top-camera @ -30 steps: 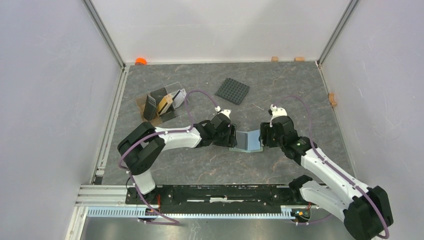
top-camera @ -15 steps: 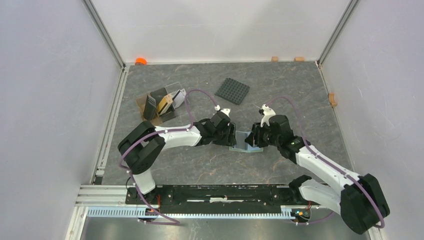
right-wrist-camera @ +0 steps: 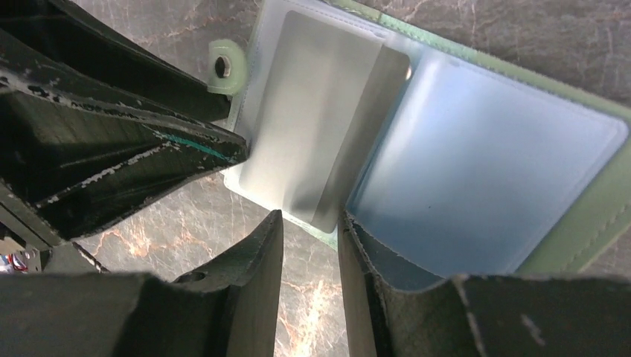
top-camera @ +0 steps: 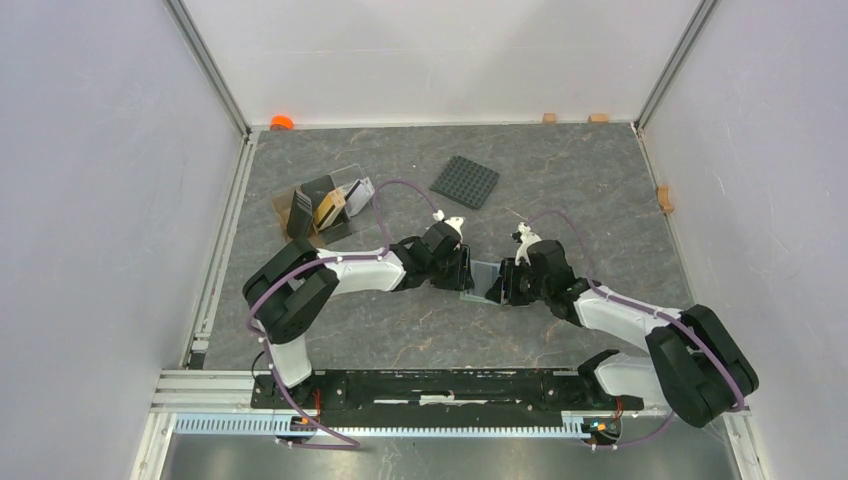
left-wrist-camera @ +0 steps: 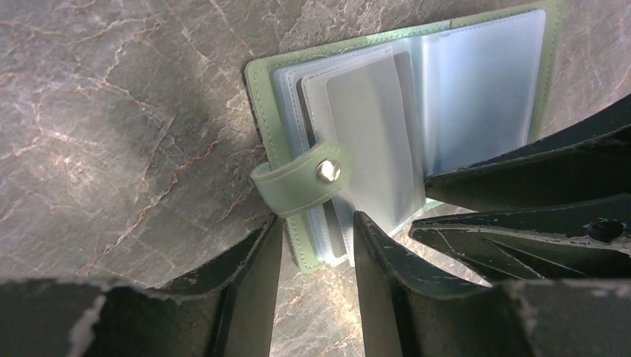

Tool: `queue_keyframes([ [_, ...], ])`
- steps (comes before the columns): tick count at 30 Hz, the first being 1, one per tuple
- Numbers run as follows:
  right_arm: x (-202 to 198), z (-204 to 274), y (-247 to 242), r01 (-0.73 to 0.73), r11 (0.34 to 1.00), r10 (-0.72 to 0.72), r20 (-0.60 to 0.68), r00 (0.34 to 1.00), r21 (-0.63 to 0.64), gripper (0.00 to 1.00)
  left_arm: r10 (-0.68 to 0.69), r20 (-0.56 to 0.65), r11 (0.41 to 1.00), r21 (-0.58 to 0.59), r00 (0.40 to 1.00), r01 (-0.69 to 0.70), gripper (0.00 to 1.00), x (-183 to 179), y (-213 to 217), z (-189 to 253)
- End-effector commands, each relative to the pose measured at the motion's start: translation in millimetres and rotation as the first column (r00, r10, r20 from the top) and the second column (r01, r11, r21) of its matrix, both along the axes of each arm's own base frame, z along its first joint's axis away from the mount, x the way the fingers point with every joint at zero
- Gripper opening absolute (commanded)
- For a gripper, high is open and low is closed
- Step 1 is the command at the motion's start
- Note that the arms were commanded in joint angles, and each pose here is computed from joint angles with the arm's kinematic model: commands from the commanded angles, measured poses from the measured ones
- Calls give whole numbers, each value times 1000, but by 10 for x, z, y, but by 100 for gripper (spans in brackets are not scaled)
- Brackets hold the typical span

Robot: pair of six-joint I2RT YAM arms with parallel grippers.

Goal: Put the credit cards into the card holder
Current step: Turn over the card slot in the card holder.

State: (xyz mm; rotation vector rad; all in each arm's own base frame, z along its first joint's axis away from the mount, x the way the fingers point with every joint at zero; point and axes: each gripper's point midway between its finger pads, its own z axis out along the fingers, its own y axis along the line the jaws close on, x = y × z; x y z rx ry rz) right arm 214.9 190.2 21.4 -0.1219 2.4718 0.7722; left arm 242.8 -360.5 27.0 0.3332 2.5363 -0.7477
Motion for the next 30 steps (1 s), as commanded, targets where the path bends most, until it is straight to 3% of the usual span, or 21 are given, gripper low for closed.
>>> queue_keyframes([
  [1,96,7,85,9,999,-10,29,1000,39,37,-20,-8,999,-34,1000,19,47,-7,-56,-58],
  [14,184,143,233,-11,992,0,86,996,125,29,-45,-79,982,-187,996,29,47,-193,-190,-100],
  [18,186,190,200,-3,993,-9,100,995,115,29,3,-55,988,-153,998,-11,48,-133,-67,-60],
  [30,290,712,-215,85,995,-68,285,956,-45,45,80,82,995,-62,993,-75,71,162,515,729],
])
